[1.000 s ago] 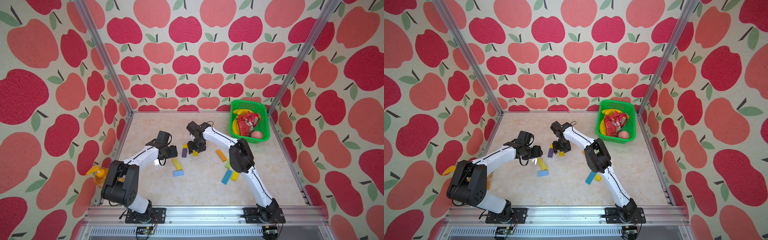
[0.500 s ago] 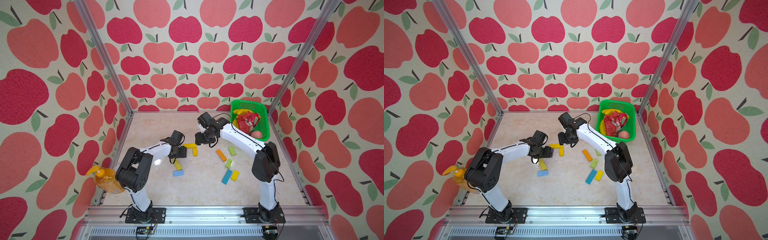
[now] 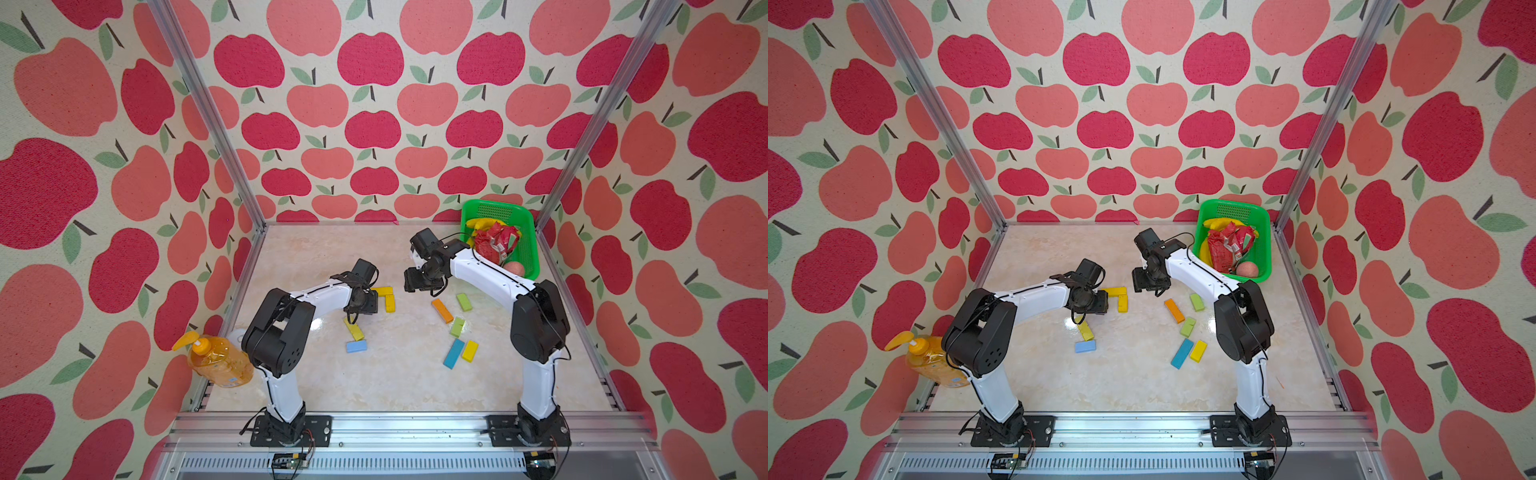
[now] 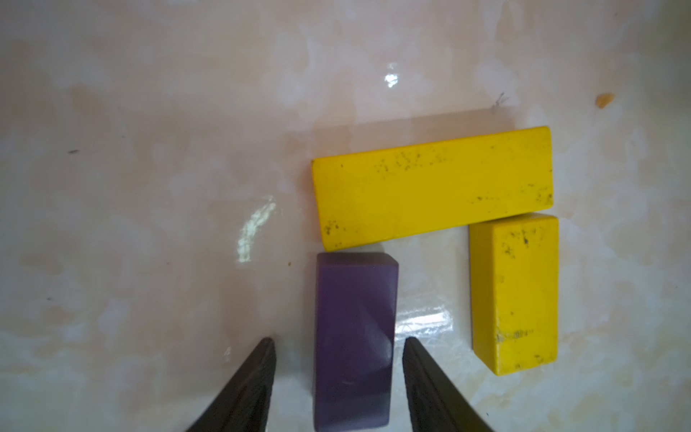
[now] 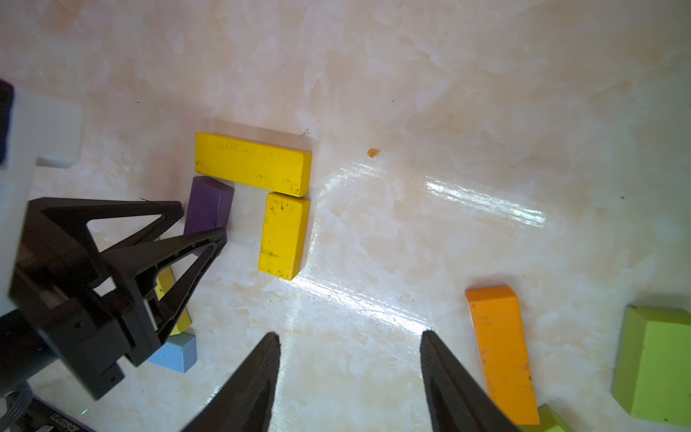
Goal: Assemble the letter p with building blocks
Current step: Adjust the building block at the center of the board.
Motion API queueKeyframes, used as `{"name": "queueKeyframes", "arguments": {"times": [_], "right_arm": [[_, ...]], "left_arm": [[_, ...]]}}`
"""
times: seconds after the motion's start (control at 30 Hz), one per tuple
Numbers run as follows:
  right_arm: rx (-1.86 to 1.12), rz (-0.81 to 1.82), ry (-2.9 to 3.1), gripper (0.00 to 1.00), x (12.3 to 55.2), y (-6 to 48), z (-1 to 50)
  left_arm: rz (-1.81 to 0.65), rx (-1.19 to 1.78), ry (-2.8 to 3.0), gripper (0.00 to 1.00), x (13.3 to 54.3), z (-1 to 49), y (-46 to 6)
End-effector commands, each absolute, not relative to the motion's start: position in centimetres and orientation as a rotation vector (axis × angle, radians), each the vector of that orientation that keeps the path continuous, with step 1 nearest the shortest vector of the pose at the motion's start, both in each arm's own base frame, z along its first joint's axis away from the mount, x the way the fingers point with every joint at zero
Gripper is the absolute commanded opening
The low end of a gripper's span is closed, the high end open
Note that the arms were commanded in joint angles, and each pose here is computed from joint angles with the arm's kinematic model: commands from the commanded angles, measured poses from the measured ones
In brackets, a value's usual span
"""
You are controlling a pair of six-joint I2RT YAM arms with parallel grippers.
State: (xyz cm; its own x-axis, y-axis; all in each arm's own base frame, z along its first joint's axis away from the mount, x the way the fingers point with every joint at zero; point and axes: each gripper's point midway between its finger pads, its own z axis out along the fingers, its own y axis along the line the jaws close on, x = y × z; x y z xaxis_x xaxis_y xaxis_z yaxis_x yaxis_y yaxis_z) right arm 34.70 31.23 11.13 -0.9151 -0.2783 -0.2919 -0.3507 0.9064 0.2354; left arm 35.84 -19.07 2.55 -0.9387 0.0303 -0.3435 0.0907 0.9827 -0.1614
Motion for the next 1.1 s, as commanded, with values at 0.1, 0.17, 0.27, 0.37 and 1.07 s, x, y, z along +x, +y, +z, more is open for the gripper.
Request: {"name": "queueKeyframes", "arguments": {"times": [0.1,0.17,0.27,0.37,1.07], "right_arm": [[-0.485,0.448,2.792,0.63,34.7,30.6,12.2],[-0.484,0.445,2.797,0.63,34.6,30.4,11.9],[-0.486,0.444,2.807,0.63,34.3,30.3,11.6],[-0.486,0.443,2.808,0.63,34.4,30.1,11.6],[-0.515,0.449,2.820,0.62,34.3,29.5,11.0]], "left_arm": [[-0.174,0.075,2.823,0.54,35.9,2.1,-18.7],[-0.166,0.068,2.831,0.53,35.9,2.0,-18.7],[-0.162,0.065,2.838,0.52,35.8,2.0,-18.8],[-0.145,0.063,2.844,0.50,35.6,1.9,-18.8],[-0.049,0.083,2.924,0.39,35.1,1.5,-18.9]]}}
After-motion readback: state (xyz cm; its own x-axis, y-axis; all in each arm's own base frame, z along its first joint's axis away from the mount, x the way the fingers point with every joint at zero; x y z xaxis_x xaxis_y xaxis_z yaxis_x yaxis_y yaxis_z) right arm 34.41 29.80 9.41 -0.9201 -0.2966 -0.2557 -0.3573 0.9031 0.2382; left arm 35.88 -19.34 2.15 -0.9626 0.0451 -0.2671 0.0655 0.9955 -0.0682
